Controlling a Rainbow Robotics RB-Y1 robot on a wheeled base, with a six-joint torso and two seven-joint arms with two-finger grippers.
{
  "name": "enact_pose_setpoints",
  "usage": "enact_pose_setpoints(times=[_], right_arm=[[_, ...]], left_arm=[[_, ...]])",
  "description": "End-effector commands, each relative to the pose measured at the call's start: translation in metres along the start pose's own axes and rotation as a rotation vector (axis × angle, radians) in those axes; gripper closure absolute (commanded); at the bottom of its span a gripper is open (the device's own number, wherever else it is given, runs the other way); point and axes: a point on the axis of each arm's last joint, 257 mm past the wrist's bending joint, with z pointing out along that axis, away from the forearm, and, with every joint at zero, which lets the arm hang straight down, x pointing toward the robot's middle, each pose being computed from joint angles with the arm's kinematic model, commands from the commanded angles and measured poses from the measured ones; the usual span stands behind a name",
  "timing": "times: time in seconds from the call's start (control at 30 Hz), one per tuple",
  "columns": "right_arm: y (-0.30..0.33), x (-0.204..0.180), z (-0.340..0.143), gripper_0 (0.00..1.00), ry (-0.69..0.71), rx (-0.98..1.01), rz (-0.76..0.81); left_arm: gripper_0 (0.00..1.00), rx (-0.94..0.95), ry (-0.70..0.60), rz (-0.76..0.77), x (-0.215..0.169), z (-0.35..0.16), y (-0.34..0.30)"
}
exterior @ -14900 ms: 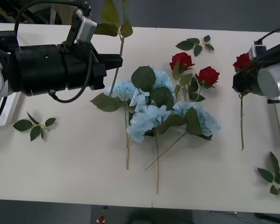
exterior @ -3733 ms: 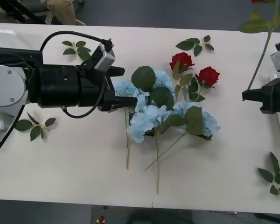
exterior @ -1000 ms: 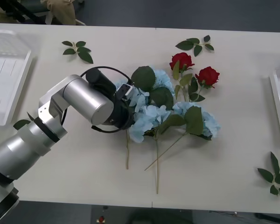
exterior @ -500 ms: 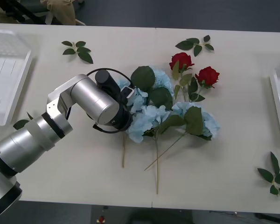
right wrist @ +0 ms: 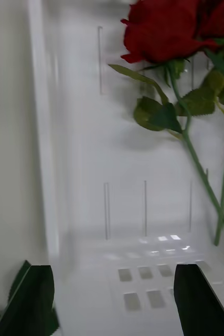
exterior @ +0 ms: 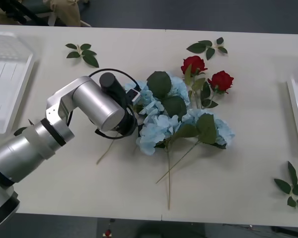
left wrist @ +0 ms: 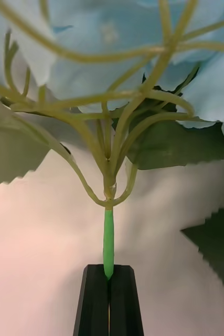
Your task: Put the red flowers into the right box and the blue flowers into the left box
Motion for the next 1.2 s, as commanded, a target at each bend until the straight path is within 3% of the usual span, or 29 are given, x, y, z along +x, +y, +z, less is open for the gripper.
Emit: enact_pose_setpoints(times=[0.03,0.5,0.63,0.93,1.2], right_arm=[[0.039,-0.011,-0.013,0.33,-0.050,-0.063,-0.055],[0.137,-0.037,-0.037,0.33,-0.164,-0.362,-0.014],[0.160,-0.045,-0.037,0.33,-0.178,-0.410,-0.018],[0.218,-0.079,-0.034,0.33,-0.199,-0.442,0.020],[0.282,-0.084,-0.024,0.33,-0.177,-0.449,0.065]], left_arm=[[1.00,-0.068,-0.042,0.015,-0.022,-0.059,0.049],[1.00,-0.169,0.145,0.038,0.051,-0.222,0.167],[1.00,-0.187,0.223,0.028,0.080,-0.267,0.227],[1.00,-0.385,0.291,0.197,0.135,-0.293,0.401],[1.00,-0.593,0.349,0.182,0.151,-0.318,0.465]])
